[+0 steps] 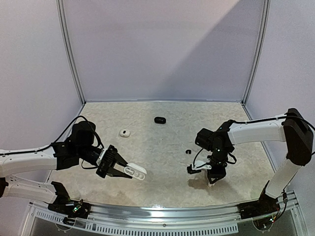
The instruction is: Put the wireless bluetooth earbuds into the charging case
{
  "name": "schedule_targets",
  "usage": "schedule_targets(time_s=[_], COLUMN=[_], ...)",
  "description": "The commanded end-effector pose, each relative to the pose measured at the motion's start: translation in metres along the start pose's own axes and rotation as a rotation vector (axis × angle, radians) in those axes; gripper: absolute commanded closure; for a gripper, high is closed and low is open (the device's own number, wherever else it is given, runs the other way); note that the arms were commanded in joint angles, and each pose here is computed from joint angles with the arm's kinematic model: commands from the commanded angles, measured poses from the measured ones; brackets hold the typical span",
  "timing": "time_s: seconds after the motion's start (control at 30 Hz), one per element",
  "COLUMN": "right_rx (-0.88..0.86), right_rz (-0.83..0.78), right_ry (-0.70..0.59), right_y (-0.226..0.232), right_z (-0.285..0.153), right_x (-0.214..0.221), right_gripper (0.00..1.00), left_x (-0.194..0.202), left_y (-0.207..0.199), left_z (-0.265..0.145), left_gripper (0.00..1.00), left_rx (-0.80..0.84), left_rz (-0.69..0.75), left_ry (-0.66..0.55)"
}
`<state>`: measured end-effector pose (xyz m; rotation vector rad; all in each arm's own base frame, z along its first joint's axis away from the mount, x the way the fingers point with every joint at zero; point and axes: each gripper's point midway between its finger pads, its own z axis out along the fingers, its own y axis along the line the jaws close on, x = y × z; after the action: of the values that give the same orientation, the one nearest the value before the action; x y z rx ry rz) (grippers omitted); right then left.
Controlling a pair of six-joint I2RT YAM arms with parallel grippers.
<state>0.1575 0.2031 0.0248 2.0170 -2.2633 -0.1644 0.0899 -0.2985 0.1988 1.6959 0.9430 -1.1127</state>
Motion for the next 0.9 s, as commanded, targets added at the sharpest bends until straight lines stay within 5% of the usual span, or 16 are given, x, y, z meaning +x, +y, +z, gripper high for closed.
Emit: schedule_targets(time_s=[0.0,0.17,0.4,0.63,0.77,0.87], right_rx=[-0.045,-0.059,-0.053,-0.042,0.123,0.321], right_rz=[-0.015,-0.013,-0.014,0.012,0.069,0.247], right_ry=[0.023,0.023,0.009,-0.054,-0.180,-0.425], right_y=[0.011,0.015,0.017,0.019,-0.005,-0.046], right_z=[0.004,0.007,0.003,-0.018,-0.063,-0.132], right_x=[0.000,0.000,-0.005,-0.017,-0.038,-0.067], right_gripper=[0.70,0.76,0.99,1.00,1.00,1.00], left_x=[-0.004,-0.003,-0.002,-0.003,-0.006,-0.007], left_y=[0.002,0.001,0.001,0.007,0.021,0.028], left_z=[0.002,0.002,0.002,0.002,0.002,0.001], left_gripper=[1.00,1.00,1.00,1.00,1.00,1.00], left_rx=[0.006,0.007,0.006,-0.026,-0.091,-0.131], left_rz=[0.017,0.015,0.016,-0.024,-0.133,-0.175], left_ry=[0.001,0.005,0.006,0.007,-0.010,-0.028])
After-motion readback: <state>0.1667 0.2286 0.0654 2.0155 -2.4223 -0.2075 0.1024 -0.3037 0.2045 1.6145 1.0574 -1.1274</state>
